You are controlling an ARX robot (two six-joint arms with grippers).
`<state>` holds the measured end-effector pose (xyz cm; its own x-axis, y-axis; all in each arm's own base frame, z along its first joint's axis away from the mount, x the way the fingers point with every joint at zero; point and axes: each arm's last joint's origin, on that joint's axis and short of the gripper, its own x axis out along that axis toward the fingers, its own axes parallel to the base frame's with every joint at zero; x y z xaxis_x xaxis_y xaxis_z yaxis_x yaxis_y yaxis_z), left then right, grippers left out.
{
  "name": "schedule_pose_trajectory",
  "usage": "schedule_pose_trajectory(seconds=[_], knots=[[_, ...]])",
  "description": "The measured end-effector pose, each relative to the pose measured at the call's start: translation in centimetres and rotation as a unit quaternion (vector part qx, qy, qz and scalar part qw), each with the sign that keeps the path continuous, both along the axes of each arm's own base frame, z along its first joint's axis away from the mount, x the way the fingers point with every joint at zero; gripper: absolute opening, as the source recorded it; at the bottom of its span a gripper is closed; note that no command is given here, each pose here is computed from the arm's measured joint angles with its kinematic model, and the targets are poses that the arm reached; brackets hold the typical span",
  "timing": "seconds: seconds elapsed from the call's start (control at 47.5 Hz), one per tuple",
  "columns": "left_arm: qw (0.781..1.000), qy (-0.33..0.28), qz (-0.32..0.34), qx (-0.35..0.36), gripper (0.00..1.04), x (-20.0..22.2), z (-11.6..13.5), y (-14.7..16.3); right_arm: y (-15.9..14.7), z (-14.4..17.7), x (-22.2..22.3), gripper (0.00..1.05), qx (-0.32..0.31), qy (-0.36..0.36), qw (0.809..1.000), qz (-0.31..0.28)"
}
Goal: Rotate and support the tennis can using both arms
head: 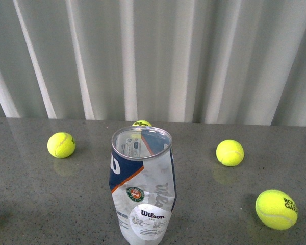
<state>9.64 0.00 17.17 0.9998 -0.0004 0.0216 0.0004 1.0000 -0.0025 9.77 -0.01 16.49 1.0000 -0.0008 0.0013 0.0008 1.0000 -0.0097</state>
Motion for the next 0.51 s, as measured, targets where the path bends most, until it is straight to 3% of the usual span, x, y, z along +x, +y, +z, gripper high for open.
schedule_pose_trajectory(seconds=[0.253, 0.506], knots=[[1.0, 0.0, 0.0, 0.0, 0.99, 0.0, 0.0, 0.0, 0.0, 0.0, 0.0, 0.98, 0.0, 0.0, 1.0, 0.0], [1.0, 0.0, 0.0, 0.0, 0.98, 0.0, 0.0, 0.0, 0.0, 0.0, 0.0, 0.98, 0.0, 0.0, 1.0, 0.0]])
